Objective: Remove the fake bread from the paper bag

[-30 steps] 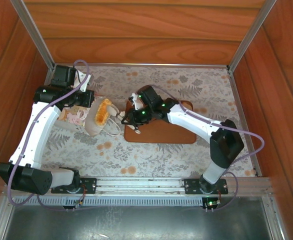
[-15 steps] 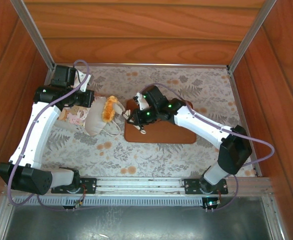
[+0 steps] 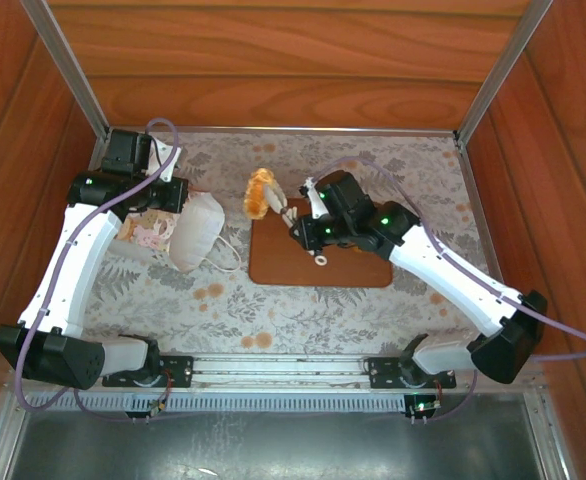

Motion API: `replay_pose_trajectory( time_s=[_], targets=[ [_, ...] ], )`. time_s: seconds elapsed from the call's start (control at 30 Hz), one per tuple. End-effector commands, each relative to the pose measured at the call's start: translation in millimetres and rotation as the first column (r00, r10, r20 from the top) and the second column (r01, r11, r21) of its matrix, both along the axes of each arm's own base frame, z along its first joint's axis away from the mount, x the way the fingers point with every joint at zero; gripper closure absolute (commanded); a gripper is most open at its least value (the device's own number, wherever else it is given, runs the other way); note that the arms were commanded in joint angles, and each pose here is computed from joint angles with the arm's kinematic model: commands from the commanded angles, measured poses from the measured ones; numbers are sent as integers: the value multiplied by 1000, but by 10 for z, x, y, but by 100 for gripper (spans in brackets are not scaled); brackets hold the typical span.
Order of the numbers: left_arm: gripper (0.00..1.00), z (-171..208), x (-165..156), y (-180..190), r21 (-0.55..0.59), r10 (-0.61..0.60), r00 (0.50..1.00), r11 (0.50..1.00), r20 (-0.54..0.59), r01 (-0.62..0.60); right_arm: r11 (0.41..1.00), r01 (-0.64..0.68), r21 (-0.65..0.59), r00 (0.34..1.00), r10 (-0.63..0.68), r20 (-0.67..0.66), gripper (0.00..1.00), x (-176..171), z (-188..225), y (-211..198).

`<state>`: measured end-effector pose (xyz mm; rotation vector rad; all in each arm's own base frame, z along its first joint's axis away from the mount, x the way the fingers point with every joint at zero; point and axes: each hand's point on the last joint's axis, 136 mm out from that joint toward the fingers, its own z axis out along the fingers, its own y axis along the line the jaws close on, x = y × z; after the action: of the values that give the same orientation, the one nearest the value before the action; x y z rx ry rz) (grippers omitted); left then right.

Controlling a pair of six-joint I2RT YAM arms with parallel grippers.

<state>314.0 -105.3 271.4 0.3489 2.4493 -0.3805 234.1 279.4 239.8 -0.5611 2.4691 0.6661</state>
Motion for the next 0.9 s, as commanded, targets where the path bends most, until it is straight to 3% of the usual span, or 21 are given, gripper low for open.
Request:
replay_pose_trajectory(
  time_s=[0.0, 0.33, 0.57, 0.87],
  targets=[
    [100, 104, 57, -9, -7, 8, 999, 1000, 43, -7, 984, 81, -156, 994, -69, 84, 82, 85, 32, -393],
    [100, 71, 47, -22, -15, 5, 999, 1000, 37, -5, 895, 174, -410, 984, -137, 117, 82, 24, -68, -974],
    [100, 64, 54, -28, -17, 3, 999, 1000, 38, -2, 789, 233, -568, 972, -166, 167, 81, 75, -143, -1294],
    [100, 41, 44, -34, -21, 3, 999, 1000, 33, -2, 719, 121, -685, 993, -91, 79, 81, 124, -488, -1199]
  ],
)
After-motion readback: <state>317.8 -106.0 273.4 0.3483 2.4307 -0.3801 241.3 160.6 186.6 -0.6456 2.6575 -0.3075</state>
